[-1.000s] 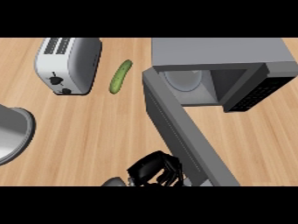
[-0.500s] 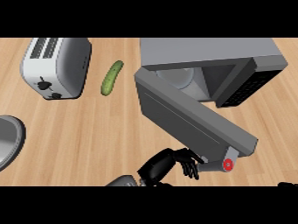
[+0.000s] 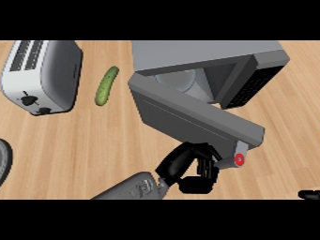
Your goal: Pick up the milk, place it into the microwave and close the microwave
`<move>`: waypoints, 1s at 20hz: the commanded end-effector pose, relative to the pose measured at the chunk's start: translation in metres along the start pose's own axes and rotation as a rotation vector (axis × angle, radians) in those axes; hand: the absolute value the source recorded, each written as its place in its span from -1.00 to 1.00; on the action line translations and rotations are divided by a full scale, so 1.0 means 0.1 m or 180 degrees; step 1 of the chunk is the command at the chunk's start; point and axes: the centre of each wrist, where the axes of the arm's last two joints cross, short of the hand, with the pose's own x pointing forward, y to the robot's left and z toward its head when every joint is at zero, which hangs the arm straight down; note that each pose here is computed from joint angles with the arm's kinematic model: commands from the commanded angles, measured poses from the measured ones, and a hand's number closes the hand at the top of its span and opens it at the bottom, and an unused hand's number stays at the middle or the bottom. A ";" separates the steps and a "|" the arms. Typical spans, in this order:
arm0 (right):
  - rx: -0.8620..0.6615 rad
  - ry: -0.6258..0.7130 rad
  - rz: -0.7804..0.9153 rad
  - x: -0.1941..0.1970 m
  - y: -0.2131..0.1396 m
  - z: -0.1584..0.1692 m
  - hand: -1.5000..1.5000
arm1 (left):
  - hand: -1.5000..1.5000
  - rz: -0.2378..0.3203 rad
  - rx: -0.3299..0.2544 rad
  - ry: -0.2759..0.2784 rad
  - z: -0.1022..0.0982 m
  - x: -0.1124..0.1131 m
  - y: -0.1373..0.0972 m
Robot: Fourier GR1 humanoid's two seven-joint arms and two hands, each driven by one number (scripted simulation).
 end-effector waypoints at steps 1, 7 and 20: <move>0.0300 -0.0110 -0.0095 0.09 0.03 -0.21 -1.00 | 1.00 -0.0042 0.0118 -0.0445 -0.26 0.34 0.05; 0.0479 -0.0202 -0.0075 0.22 0.00 -0.40 -1.00 | 1.00 -0.0139 0.0327 -0.0361 -0.43 0.41 0.21; 0.0715 -0.0425 -0.0354 0.35 0.12 -0.78 -1.00 | 1.00 -0.0244 0.0683 -0.0297 -0.81 0.75 0.53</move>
